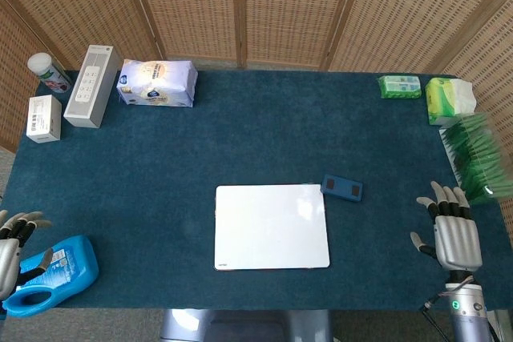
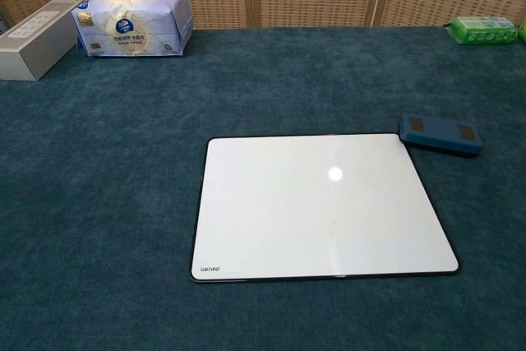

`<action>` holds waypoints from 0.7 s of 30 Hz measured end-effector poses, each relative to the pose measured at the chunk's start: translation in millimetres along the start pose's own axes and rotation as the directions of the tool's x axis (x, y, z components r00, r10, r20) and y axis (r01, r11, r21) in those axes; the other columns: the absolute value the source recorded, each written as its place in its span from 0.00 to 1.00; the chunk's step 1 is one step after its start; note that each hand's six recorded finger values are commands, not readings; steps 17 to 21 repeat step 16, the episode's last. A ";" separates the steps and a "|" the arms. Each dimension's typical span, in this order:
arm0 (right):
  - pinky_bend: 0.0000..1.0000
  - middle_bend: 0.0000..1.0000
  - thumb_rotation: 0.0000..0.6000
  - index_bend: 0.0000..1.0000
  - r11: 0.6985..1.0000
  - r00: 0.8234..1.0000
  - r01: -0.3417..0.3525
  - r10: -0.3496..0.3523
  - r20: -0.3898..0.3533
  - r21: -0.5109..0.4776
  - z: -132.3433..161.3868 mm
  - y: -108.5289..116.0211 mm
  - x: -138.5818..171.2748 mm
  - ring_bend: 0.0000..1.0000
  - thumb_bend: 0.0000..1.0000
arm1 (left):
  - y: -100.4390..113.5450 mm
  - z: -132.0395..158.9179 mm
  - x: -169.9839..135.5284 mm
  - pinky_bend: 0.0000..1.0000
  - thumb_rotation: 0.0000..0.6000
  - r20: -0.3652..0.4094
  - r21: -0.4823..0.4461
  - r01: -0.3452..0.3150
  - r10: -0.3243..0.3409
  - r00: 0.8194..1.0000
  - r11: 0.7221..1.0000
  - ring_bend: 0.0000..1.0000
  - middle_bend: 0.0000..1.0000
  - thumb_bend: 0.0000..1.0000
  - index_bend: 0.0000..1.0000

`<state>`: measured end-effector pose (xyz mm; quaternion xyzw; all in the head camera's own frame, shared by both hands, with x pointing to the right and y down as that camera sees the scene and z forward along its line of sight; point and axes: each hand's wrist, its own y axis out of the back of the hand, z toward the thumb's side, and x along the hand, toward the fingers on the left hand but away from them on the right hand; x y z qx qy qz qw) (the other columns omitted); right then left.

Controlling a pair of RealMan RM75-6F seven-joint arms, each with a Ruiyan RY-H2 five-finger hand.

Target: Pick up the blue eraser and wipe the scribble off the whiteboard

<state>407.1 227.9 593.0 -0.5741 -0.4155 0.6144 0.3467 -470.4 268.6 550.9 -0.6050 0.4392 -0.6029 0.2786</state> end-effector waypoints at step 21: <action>0.00 0.09 1.00 0.27 0.998 0.999 -0.020 0.017 -0.042 -0.059 7.0 3.7 17.1 0.00 0.24 | 16.0 13.2 -5.0 0.03 1.00 0.043 -0.003 -0.071 0.071 0.997 0.998 0.16 0.25 0.43 0.32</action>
